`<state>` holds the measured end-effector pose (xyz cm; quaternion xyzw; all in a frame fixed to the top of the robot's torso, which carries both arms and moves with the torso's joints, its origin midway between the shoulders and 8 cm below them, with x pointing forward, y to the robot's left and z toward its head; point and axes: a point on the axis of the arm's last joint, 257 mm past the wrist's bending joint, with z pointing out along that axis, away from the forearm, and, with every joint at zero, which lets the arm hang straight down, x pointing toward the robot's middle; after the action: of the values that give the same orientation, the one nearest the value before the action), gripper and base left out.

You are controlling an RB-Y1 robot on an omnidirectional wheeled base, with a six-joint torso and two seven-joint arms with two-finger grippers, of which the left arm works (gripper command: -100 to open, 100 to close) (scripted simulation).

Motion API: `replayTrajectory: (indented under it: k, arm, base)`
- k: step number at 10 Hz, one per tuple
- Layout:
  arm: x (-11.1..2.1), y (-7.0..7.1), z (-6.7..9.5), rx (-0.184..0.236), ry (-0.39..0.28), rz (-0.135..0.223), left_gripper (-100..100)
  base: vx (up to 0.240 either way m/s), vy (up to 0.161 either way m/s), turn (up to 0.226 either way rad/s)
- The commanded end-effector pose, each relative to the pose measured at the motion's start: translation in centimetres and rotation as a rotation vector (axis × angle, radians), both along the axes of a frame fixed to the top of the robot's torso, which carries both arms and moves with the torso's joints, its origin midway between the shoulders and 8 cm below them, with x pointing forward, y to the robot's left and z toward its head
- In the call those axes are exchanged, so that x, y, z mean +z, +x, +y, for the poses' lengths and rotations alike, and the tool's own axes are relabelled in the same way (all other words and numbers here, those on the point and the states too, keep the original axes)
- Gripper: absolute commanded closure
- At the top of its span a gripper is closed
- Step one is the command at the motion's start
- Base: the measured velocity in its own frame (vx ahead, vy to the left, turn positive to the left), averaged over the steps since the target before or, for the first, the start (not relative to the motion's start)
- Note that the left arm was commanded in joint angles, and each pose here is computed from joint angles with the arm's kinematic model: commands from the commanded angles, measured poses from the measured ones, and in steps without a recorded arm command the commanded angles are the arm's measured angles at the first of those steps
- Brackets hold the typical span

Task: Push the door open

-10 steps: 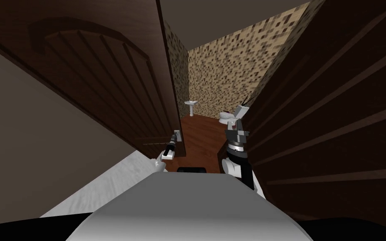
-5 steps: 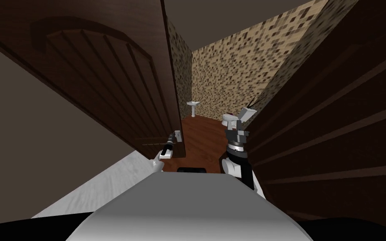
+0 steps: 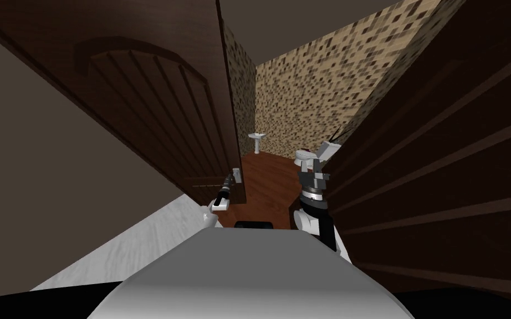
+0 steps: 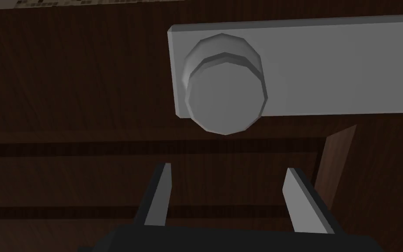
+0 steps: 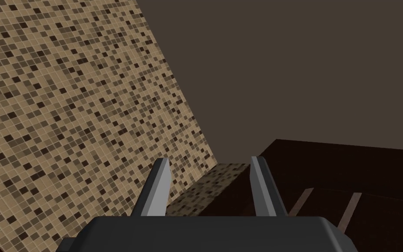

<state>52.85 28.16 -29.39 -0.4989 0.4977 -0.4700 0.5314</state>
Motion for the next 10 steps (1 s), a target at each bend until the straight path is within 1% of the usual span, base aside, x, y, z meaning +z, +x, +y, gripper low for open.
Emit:
replayTrajectory:
  k: [1,4,5,6,10]
  arm:
    - [-0.1,0.0,-1.1,-0.009,-0.012,0.001,-100]
    - [-0.2,-0.2,-3.9,-0.028,-0.059,0.004,-100]
    - [-0.3,-0.1,-3.3,-0.024,-0.049,0.005,-100]
    - [-0.3,-0.1,-2.6,-0.021,-0.033,0.002,-100]
    - [-0.2,0.1,-1.9,-0.015,-0.024,-0.004,-100]
  base:
    - [-0.251,-0.032,0.047]
    - [-0.256,-0.037,0.044]
    - [-0.101,-0.021,0.006]
    - [0.094,0.005,-0.028]
    - [0.208,0.002,-0.016]
